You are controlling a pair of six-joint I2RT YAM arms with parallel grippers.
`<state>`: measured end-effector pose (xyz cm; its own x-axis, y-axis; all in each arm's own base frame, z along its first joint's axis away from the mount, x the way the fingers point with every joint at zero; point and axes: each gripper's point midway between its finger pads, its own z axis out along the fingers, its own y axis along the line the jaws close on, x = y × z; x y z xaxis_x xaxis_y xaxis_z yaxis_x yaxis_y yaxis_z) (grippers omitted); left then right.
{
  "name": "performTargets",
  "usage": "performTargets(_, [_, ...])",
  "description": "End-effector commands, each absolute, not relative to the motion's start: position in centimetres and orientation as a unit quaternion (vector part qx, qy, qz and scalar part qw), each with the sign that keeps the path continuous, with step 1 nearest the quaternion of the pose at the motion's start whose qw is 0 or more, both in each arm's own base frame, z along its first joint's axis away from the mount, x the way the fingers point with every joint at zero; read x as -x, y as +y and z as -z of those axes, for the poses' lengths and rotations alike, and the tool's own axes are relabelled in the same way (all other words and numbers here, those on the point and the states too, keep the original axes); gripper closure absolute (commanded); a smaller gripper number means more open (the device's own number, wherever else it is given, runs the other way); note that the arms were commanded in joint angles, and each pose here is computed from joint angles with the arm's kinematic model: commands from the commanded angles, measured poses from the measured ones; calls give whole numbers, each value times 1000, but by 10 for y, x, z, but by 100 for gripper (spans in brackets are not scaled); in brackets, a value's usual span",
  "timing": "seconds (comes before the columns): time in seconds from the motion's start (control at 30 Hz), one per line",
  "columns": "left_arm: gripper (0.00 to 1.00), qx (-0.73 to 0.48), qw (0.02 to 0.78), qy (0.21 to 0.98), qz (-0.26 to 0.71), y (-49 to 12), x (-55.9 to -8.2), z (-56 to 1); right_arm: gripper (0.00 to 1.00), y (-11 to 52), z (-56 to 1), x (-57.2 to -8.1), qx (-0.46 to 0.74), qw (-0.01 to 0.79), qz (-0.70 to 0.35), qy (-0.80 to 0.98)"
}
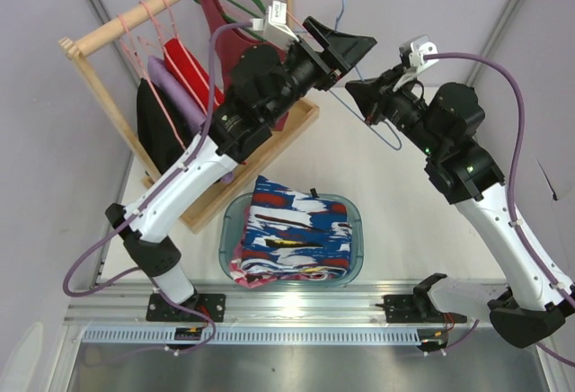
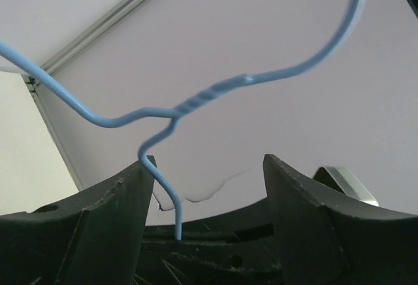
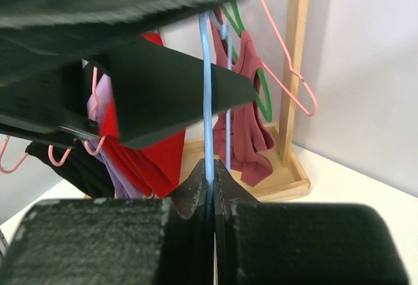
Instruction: Remove the trousers from the hanger
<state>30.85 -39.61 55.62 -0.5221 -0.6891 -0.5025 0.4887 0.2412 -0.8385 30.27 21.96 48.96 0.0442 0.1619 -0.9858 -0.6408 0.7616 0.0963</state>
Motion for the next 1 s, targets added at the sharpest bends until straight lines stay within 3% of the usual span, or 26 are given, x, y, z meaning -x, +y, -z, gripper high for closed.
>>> performTargets(0.0, [28, 92, 466, 599, 645, -400, -306, -578, 100, 213, -508, -293, 192, 719, -282, 605])
performTargets(0.13, [44, 95, 461, 598, 648, -404, -310, -576, 100, 212, -507, -293, 195, 719, -278, 606])
performTargets(0.23, [68, 105, 462, 599, 645, -403, -312, -574, 100, 210, -504, -294, 192, 717, -271, 613])
performTargets(0.27, [85, 115, 465, 596, 645, -398, -313, -578, 100, 209, -503, -295, 190, 716, -269, 615])
performTargets(0.37, [100, 140, 458, 599, 642, -390, -318, -575, 100, 205, -497, -295, 182, 711, -262, 626])
performTargets(0.57, [100, 160, 444, 596, 649, -387, -322, -575, 87, 199, -490, -286, 180, 704, -263, 635])
performTargets(0.7, [100, 164, 433, 602, 650, -392, -325, -567, 72, 198, -488, -274, 197, 700, -268, 632])
performTargets(0.97, [100, 174, 428, 600, 653, -393, -330, -566, 68, 190, -481, -268, 195, 691, -257, 647])
